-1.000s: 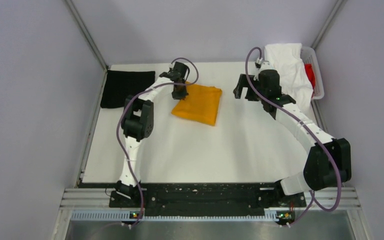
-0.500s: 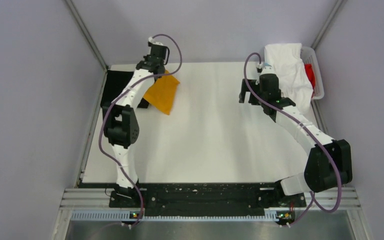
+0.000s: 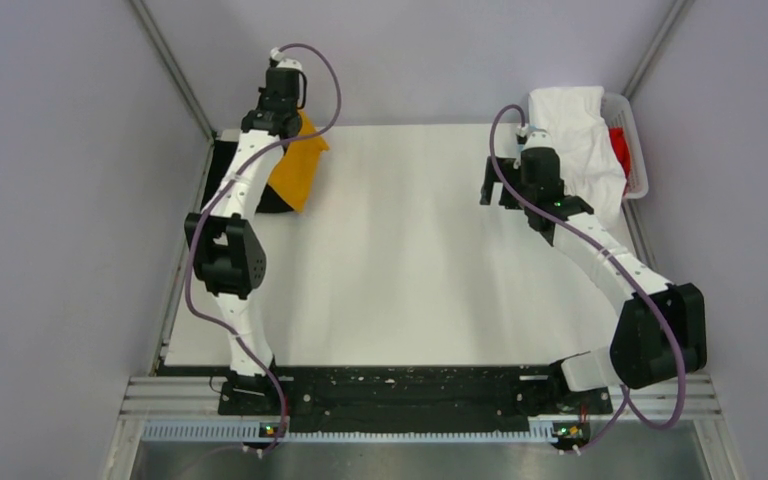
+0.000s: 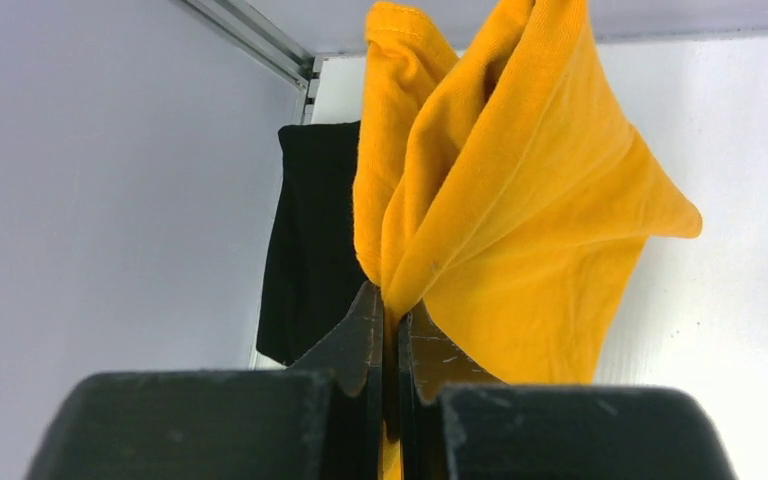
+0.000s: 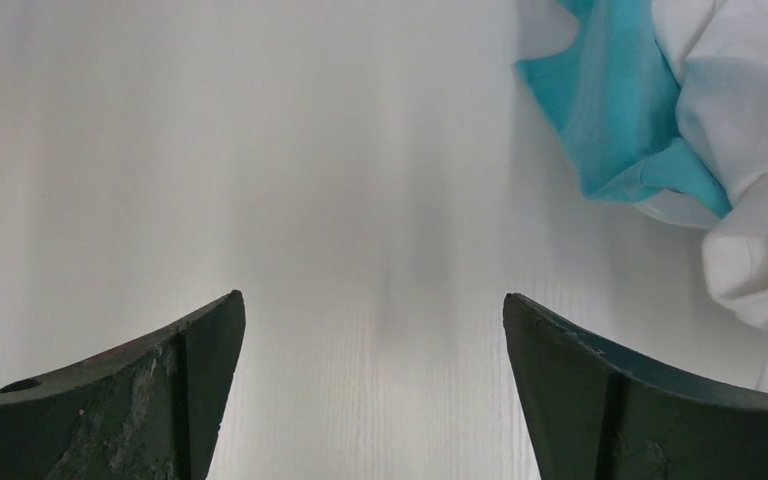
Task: Fold and stack the t-shirts
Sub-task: Put the neatly folded tshirt into the corner of the board with the left arm, then reset both arms
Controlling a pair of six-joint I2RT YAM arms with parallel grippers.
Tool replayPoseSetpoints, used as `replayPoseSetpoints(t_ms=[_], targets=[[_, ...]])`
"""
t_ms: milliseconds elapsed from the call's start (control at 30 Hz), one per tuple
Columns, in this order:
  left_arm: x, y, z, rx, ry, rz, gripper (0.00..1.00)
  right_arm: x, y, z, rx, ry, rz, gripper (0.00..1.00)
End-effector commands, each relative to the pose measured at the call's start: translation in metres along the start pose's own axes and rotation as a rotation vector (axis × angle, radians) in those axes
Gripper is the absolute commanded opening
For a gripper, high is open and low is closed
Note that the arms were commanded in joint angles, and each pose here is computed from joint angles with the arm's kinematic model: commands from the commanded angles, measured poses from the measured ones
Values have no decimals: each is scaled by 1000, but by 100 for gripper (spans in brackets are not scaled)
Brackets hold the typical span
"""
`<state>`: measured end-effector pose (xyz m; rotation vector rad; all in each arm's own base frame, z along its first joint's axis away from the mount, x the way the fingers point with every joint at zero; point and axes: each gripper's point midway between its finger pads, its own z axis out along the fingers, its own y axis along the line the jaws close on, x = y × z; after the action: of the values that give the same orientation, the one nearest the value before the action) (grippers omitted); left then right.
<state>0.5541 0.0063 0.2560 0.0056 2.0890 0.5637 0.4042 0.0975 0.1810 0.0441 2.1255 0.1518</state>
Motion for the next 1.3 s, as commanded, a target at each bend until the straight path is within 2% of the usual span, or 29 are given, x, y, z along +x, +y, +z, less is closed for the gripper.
replayPoseSetpoints(t_ms=[0,267,367,567,600,633,700,733,867,1033,1167,1200,1267], targets=[[-42,29,-4,-2,-123,-128,0,-16,-3,-6,9,-60,9,99],[19,53,62,-55,13,-223,0,-8,-6,1,28,-30,8,99],[48,75,90,-74,44,-268,0,-1,-10,4,48,-13,9,99],[100,98,133,-144,128,-411,0,16,-21,11,117,39,15,99],[106,102,137,-159,137,-428,6,18,-23,11,126,42,21,99],[110,105,140,-172,144,-445,20,19,-25,11,136,42,29,99],[115,111,142,-197,151,-474,61,21,-26,10,144,42,36,99],[114,114,139,-209,150,-488,78,21,-27,9,152,38,46,99],[94,117,113,-183,112,-576,91,15,-33,-2,185,-17,117,99],[70,63,56,142,24,-688,99,17,-49,-27,228,-95,214,99],[84,42,-11,202,-40,-792,99,38,-72,-50,272,-135,259,99],[102,32,-25,226,-43,-809,99,46,-76,-53,276,-142,253,99],[111,28,-60,256,-116,-842,99,58,-77,-61,262,-153,250,99]])
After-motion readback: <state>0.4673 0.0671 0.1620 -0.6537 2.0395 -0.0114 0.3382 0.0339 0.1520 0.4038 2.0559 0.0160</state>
